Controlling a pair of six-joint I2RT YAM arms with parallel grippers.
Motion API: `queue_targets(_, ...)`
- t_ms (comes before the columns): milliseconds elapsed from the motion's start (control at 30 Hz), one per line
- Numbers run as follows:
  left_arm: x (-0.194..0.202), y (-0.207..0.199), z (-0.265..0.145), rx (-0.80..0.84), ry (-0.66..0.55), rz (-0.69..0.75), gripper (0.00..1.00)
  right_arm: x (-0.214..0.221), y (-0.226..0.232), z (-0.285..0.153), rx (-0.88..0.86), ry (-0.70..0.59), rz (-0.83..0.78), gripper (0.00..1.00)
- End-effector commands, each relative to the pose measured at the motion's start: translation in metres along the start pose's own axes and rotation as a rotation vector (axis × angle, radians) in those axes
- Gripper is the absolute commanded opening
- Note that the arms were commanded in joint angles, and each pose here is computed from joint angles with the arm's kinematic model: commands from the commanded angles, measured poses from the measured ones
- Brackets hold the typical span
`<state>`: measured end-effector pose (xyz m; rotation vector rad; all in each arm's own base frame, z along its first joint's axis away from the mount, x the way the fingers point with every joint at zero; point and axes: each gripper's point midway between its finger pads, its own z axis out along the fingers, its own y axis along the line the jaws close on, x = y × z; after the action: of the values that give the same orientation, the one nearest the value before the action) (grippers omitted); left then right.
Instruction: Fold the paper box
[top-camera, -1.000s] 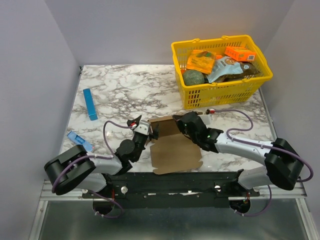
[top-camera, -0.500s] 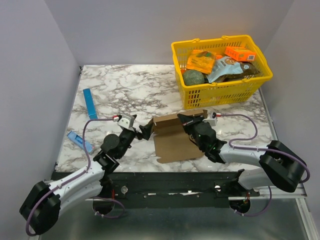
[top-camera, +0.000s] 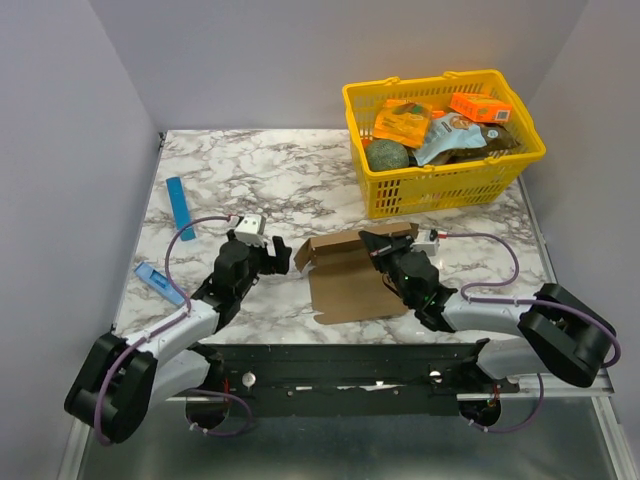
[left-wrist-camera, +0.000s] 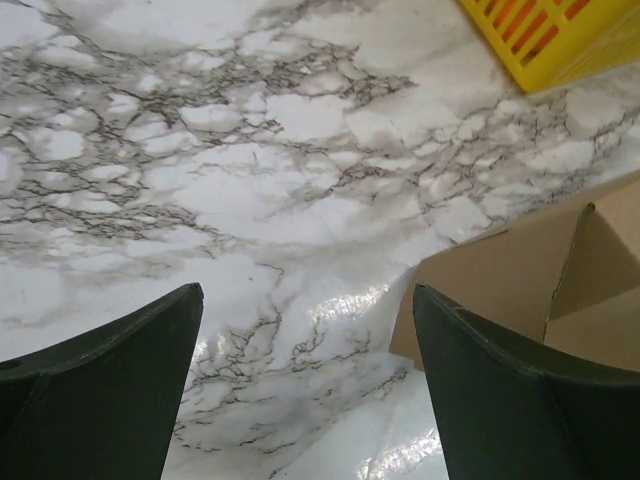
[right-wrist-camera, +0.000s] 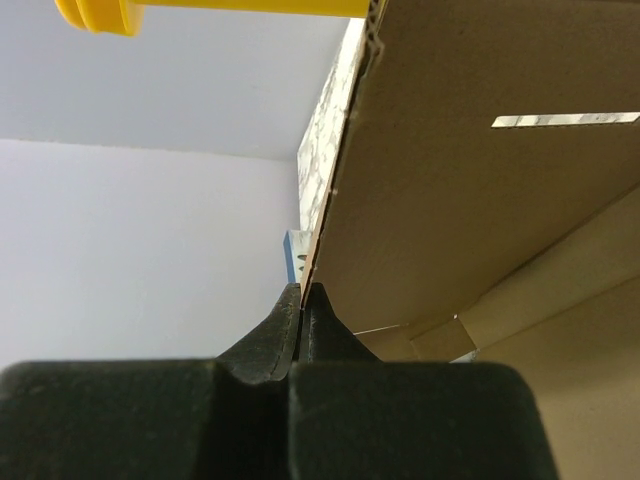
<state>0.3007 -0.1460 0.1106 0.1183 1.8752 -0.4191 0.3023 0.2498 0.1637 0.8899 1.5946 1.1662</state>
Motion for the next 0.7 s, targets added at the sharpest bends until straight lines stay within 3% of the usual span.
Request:
queue_targets(0, 0.006, -0.028, 0.004, 0.174, 0.02, 0.051, 0.91, -0.01, -0.004, -0.001, 0.013, -0.032, -0.016, 0.01)
queue_targets(400, 0.018, -0.075, 0.001, 0.411, 0.045, 0.095, 0.76, -0.011, -0.007, 0.0, 0.038, -0.04, -0.023, 0.01)
queue_targets(667, 0.026, -0.084, 0.0, 0.406, 0.058, 0.161, 0.75, -0.012, -0.008, 0.0, 0.049, -0.041, -0.029, 0.01)
